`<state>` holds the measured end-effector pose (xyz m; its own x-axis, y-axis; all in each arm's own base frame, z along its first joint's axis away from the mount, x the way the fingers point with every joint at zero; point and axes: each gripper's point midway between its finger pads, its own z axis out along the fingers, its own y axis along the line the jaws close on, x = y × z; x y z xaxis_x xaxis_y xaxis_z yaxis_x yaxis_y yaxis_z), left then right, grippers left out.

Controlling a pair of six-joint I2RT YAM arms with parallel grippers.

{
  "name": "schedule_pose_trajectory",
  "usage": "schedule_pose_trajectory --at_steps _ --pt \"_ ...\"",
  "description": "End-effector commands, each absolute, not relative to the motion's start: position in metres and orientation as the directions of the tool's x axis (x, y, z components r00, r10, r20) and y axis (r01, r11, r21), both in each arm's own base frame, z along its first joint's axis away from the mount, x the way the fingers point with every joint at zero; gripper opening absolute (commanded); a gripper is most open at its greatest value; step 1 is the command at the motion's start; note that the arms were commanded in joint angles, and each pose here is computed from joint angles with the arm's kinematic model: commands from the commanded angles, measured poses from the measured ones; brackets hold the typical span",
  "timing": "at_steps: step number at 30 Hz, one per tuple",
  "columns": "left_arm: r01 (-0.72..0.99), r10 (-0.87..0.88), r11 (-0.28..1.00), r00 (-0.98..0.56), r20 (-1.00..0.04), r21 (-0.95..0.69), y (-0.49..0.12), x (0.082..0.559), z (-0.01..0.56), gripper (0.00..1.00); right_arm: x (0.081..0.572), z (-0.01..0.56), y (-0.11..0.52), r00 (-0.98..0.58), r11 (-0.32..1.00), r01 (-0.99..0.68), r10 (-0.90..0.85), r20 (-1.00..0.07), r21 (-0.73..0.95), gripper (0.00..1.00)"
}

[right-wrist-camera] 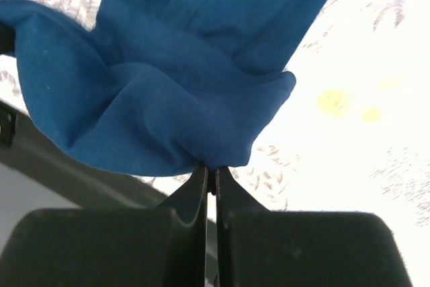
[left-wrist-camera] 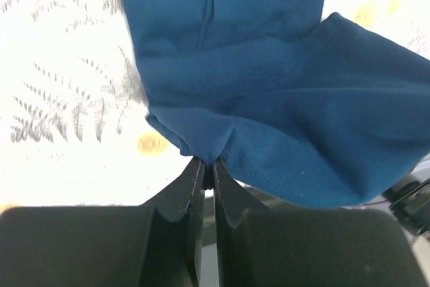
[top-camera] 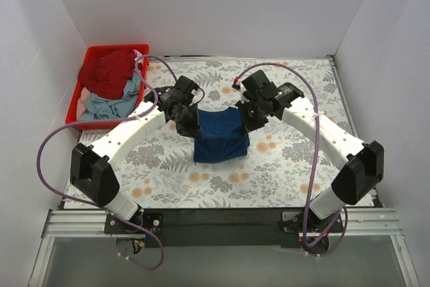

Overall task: Fold and stack the t-shirts
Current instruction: Fold the tshirt

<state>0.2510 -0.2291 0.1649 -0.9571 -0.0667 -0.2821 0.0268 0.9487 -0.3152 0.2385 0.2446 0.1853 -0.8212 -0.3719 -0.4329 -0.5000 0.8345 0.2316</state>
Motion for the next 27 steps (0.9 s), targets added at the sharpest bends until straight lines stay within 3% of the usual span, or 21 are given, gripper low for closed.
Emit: schedule_pose_trajectory --at_steps 1,14,27 --pt "0.064 -0.073 0.916 -0.944 -0.322 -0.397 -0.241 0.277 0.175 0.00 0.265 0.192 0.239 -0.800 0.837 -0.512 -0.383 -0.461 0.192 0.01" --pt "-0.071 -0.231 0.915 -0.900 -0.371 -0.398 -0.213 0.365 0.150 0.00 0.357 0.181 0.249 -0.802 0.826 -0.511 -0.357 -0.479 0.239 0.01" --pt "-0.142 -0.310 0.908 -0.861 -0.402 -0.395 -0.207 0.436 0.077 0.00 0.428 0.104 0.261 -0.848 0.825 -0.457 -0.292 -0.443 0.333 0.03"
